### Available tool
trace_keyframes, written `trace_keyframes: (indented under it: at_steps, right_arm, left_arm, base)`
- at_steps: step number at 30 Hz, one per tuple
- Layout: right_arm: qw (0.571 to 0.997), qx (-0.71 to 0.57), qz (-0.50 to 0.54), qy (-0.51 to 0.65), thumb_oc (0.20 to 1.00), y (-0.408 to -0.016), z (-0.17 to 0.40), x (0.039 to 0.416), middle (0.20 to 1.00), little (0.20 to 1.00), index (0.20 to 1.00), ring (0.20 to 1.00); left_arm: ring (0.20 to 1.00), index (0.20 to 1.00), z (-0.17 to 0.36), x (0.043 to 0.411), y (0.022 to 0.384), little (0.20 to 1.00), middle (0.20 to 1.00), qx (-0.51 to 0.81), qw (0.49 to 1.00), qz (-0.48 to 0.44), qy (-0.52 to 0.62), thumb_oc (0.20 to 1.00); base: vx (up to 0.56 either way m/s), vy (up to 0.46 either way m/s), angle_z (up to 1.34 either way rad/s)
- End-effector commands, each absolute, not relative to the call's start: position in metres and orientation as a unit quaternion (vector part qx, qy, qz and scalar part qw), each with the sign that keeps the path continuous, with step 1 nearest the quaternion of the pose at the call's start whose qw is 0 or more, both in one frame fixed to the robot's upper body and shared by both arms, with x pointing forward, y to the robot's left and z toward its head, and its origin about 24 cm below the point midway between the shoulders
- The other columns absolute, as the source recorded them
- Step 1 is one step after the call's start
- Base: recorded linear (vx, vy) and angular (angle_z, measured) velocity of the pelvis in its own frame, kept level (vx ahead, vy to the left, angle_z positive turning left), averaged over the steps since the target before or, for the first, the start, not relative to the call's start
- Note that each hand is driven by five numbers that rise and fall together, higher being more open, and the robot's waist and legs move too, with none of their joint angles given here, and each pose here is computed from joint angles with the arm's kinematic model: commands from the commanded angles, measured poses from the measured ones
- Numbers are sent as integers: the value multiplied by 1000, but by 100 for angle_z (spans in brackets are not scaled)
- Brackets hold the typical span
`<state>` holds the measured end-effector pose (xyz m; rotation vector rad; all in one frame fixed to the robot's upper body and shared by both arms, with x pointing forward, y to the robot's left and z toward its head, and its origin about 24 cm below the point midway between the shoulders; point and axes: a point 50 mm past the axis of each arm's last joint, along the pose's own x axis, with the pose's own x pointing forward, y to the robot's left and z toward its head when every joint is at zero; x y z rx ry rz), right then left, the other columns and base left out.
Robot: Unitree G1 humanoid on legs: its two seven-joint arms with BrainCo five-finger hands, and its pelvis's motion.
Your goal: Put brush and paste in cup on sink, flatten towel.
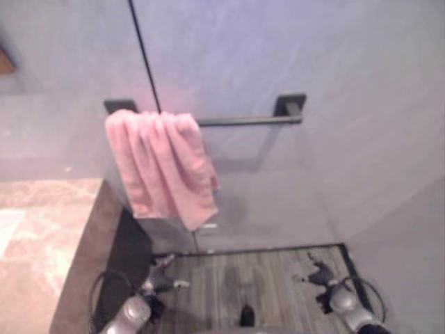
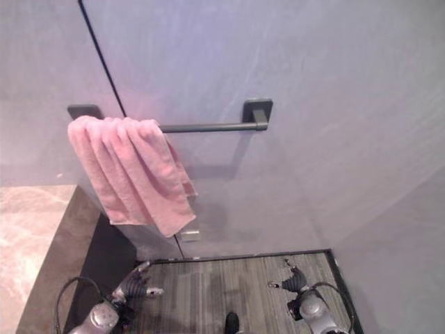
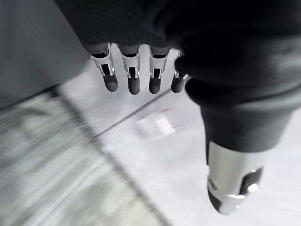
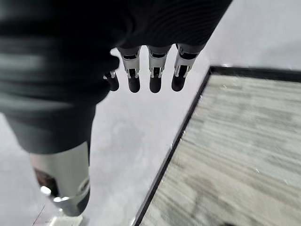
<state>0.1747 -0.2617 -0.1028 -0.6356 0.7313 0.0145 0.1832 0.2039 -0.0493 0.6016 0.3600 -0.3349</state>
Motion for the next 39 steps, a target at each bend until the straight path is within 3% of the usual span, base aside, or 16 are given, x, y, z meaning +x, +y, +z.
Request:
trace_keyframes:
  at_steps: [1,10,12,15,23,33,39]
  right_arm:
    - [890,-298,-4,344,1000,-270,-98,180,1000,1000,1000,1000]
    - [858,-300,28,416,1000,-266,-121,157,1000,1000,1000,1000]
    - [858,-291,29,422,1000,-265,-124,148,1000,1000,1000,1000]
    - [860,-285,29,421,1000,-264,-125,143,1000,1000,1000,1000]
    - [866,-280,24,414,1000,-264,-124,139,1000,1000,1000,1000]
    - [851,-287,31,440,1000,-266,-129,125,1000,1000,1000,1000]
    - [847,-289,41,444,1000,-265,-129,122,1000,1000,1000,1000]
  left_arm:
    - [1000,1000,0,195,222,1000,1000,303,929,-190,92,1000]
    - [1000,1000,113,181,240,1000,1000,247,936,-248,-45,1000]
    - [1000,1000,130,178,257,1000,1000,208,955,-201,-68,1000]
    - [1000,1000,128,176,276,1000,1000,159,975,-135,-77,1000]
    - [1000,1000,115,190,313,1000,1000,207,976,-2,-74,1000]
    - [1000,1000,124,219,305,1000,1000,161,971,76,-158,1000]
    - [1000,1000,131,231,295,1000,1000,143,971,65,-182,1000]
  base:
    - [36,-25,17]
    - [11,5,6]
    - [-18,31,5]
    - [-23,24,8]
    - [-9,41,7]
    - [23,39,-12]
    - [38,26,-21]
